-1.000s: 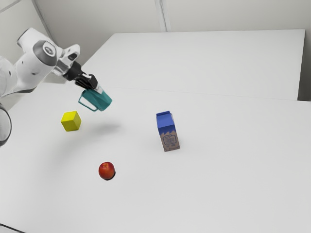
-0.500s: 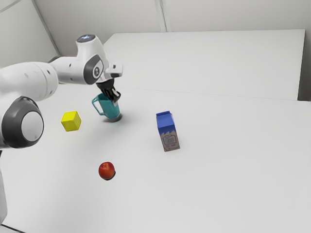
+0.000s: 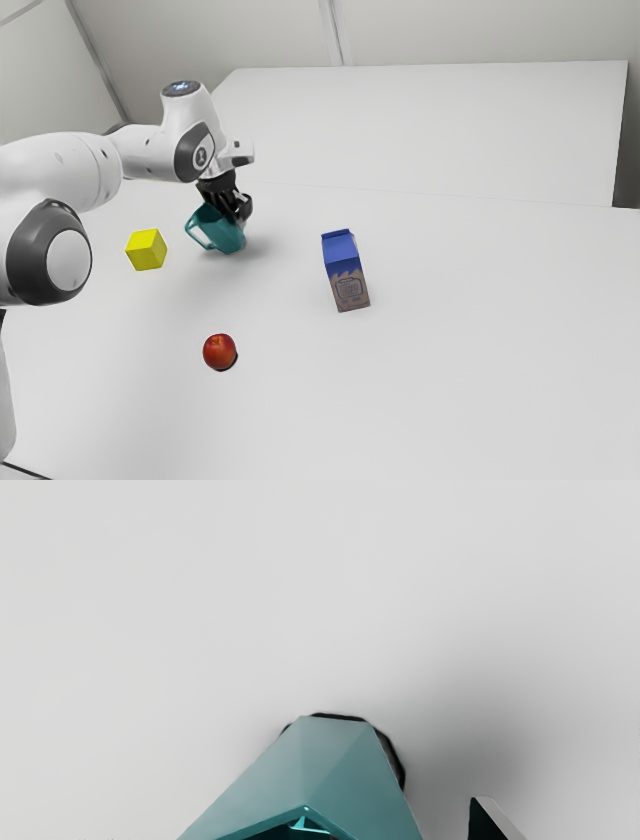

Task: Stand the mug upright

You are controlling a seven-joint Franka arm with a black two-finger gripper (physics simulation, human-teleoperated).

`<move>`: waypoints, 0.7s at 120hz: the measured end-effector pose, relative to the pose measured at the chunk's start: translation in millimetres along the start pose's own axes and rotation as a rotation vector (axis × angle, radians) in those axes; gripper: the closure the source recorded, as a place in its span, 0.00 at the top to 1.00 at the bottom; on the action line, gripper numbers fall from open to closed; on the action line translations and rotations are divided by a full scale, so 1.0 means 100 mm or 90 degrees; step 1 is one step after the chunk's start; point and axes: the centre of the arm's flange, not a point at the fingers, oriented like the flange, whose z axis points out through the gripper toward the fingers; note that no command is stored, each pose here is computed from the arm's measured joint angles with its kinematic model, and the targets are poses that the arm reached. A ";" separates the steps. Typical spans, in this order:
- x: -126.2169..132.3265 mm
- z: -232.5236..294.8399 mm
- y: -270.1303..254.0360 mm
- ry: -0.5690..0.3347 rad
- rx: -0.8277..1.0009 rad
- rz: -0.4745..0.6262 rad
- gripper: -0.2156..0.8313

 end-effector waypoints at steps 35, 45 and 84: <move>0.01 -0.24 -0.02 0.007 0.003 -0.034 0.69; 0.01 -0.53 0.02 0.019 0.008 -0.039 0.72; -0.64 -3.20 1.00 0.057 0.012 -0.037 0.78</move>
